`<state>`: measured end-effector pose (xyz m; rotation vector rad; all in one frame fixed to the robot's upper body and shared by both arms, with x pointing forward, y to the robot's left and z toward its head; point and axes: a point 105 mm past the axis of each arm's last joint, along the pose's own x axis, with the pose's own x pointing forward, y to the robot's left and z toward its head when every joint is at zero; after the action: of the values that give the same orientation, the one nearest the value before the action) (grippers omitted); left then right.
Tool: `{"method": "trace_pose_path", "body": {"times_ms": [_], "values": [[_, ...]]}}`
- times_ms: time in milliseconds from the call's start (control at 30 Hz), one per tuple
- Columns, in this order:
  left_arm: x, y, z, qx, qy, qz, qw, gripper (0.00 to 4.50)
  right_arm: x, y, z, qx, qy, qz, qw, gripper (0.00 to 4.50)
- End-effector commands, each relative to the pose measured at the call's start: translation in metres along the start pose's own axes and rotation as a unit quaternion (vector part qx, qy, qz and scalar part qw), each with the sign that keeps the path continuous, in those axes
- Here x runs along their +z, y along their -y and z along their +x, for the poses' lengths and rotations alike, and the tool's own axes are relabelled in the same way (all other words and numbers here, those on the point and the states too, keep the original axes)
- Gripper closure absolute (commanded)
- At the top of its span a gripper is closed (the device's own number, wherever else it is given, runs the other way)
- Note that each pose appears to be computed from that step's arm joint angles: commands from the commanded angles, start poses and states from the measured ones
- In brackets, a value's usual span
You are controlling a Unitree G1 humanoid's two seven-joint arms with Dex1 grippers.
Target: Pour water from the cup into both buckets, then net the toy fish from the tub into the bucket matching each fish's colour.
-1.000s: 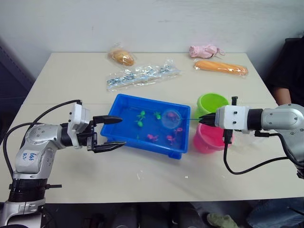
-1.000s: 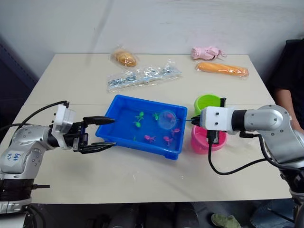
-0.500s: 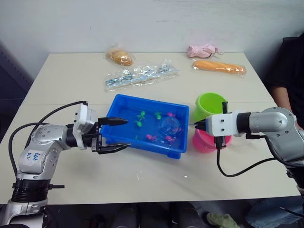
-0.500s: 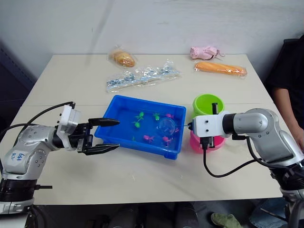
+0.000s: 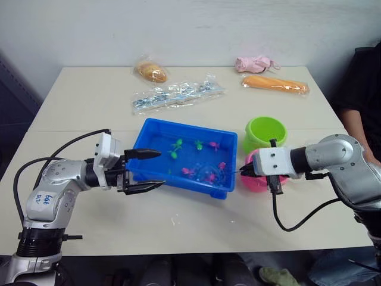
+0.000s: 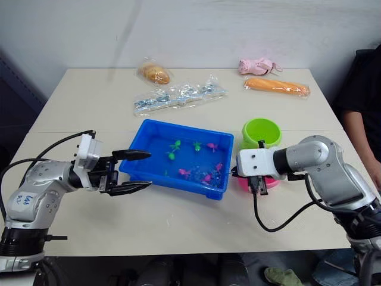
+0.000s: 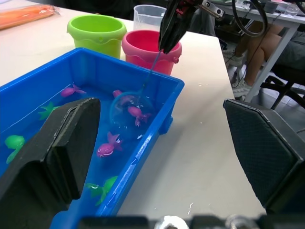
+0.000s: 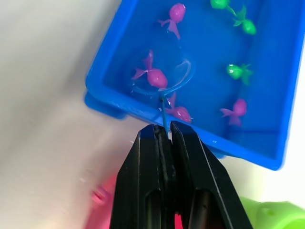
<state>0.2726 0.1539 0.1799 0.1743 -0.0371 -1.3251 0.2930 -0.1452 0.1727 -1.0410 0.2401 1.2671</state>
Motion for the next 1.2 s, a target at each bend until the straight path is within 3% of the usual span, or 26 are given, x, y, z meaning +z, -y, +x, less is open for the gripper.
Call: {"method": "trace_pose_path", "body": {"times_ms": [33, 300, 700, 900, 1033, 1200], "values": [[0.008, 0.005, 0.0, -0.003, 0.008, 0.021, 1.0, 0.05, 0.011, 0.012, -0.011, -0.029, 0.038, 0.086, 0.995, 4.5], [0.007, 0.004, -0.002, 0.001, 0.004, 0.021, 1.0, 0.05, 0.021, 0.024, -0.023, -0.051, 0.108, 0.241, 0.963, 4.5], [0.015, 0.001, 0.001, 0.001, 0.025, 0.02, 1.0, 0.05, 0.011, 0.013, -0.06, -0.101, 0.172, 0.296, 0.934, 4.5], [0.021, 0.0, 0.014, -0.021, 0.048, 0.01, 0.999, 0.05, 0.002, -0.006, -0.09, -0.18, 0.174, 0.28, 0.927, 4.5], [0.022, -0.001, 0.024, -0.048, 0.054, 0.002, 0.997, 0.05, -0.006, -0.019, -0.114, -0.262, 0.169, 0.283, 0.907, 4.5], [0.021, -0.004, 0.038, -0.079, 0.061, -0.005, 0.995, 0.05, -0.021, -0.048, -0.134, -0.343, 0.125, 0.269, 0.892, 4.5]]}}
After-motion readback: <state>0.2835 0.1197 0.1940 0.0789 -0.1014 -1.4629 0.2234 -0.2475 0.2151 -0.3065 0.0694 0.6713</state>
